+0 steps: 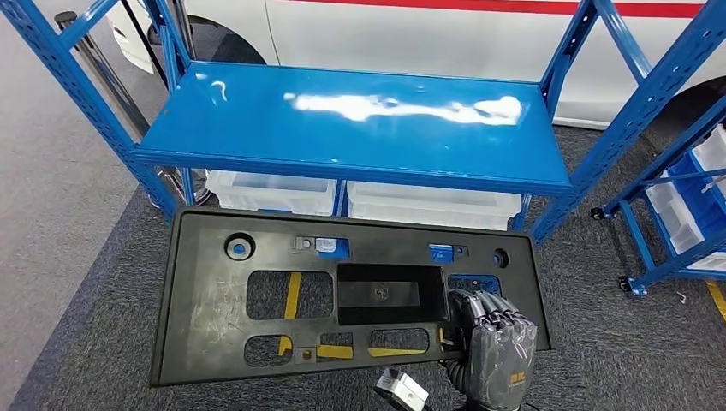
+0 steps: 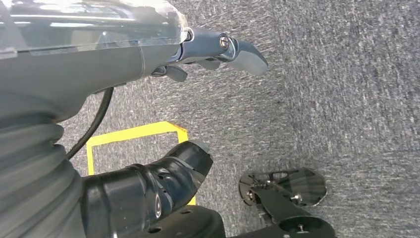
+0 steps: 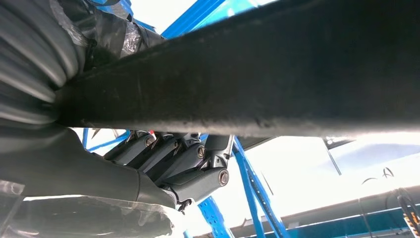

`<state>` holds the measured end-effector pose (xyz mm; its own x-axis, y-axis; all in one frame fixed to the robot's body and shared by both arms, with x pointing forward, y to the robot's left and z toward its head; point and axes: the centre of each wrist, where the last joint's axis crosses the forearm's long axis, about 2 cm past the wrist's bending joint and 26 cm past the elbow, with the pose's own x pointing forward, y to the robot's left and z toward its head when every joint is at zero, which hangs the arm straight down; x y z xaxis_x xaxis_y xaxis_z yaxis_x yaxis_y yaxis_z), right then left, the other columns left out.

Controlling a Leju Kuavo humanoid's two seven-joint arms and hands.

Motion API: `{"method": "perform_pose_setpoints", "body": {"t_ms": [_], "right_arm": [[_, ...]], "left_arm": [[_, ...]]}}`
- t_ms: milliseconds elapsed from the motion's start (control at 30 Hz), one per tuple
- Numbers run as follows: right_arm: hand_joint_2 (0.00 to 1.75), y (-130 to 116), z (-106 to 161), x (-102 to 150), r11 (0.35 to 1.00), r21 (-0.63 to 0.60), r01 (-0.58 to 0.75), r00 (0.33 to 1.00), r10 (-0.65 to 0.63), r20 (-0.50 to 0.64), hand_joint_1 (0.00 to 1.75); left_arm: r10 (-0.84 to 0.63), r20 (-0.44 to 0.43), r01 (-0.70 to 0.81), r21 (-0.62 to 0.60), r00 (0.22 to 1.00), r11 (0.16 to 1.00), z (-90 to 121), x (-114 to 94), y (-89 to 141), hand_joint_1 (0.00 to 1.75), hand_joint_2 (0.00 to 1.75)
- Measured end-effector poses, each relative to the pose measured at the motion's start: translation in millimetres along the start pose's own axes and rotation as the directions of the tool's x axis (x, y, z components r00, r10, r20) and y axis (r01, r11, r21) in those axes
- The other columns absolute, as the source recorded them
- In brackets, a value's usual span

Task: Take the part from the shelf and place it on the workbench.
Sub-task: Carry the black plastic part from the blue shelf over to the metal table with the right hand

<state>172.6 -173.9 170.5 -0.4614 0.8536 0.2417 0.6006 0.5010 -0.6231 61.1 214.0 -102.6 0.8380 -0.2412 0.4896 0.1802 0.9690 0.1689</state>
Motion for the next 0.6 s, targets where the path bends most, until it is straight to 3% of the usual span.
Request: {"method": "perform_pose_setpoints", "body": {"t_ms": [600], "right_arm": [[1.75, 2.8, 9.8, -3.6, 0.993, -0.023, 0.116, 0.992, -0.117, -0.052, 1.75]], "left_arm": [[0.003, -0.002, -0.003, 0.004, 1.0, 1.0, 0.1, -1.5, 1.3, 0.0, 1.75]]}}
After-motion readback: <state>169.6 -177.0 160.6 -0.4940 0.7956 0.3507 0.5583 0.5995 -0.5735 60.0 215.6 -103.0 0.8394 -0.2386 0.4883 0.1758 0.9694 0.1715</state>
